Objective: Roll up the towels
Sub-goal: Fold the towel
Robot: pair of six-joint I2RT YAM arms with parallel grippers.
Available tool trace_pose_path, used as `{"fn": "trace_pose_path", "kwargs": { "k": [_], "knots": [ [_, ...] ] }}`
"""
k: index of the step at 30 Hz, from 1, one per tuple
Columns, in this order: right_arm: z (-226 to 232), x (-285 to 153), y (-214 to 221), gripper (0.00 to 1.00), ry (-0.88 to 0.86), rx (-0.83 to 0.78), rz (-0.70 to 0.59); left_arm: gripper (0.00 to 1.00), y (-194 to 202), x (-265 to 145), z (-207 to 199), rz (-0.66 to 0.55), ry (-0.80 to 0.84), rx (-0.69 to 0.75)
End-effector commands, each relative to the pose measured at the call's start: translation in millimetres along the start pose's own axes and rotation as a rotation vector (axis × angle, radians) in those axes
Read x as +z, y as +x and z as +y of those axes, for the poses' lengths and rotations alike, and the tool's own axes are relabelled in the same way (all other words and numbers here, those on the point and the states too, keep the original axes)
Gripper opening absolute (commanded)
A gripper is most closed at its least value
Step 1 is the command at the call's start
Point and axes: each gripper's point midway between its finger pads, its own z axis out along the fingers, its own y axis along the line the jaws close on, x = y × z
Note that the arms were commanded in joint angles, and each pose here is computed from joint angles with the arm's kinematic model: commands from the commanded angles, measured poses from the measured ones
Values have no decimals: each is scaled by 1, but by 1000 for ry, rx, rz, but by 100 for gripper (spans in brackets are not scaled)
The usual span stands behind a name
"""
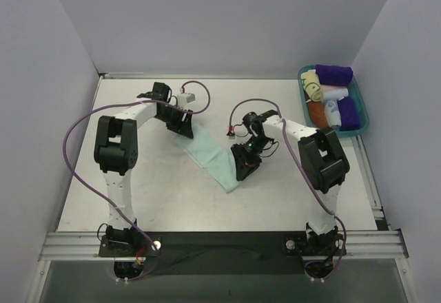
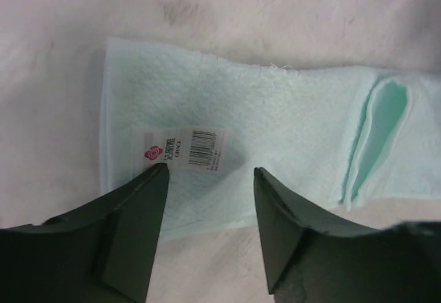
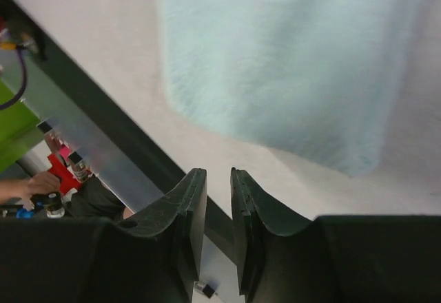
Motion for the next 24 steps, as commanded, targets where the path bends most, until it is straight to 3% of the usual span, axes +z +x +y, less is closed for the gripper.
{"fn": "trace_pose_path", "kwargs": {
  "k": [1, 6, 9, 15, 24],
  "knots": [
    [65, -29, -7, 23, -171, -122, -100, 66, -54, -2, -20, -81, 11, 120],
    [26, -70, -26, 32, -125, -34, -242, 67, -57, -38, -46, -145, 21, 116],
    [-4, -61, -29, 32, -35, -1, -223, 66, -29, -41, -53, -140, 13, 77],
    [-19, -30, -34, 31, -55, 50, -157, 63, 6, -23, -48, -86, 21, -2],
    [-11, 14, -21, 14, -73, 79, -57, 59, -9, 15, -31, -64, 92, -27]
  ]
}}
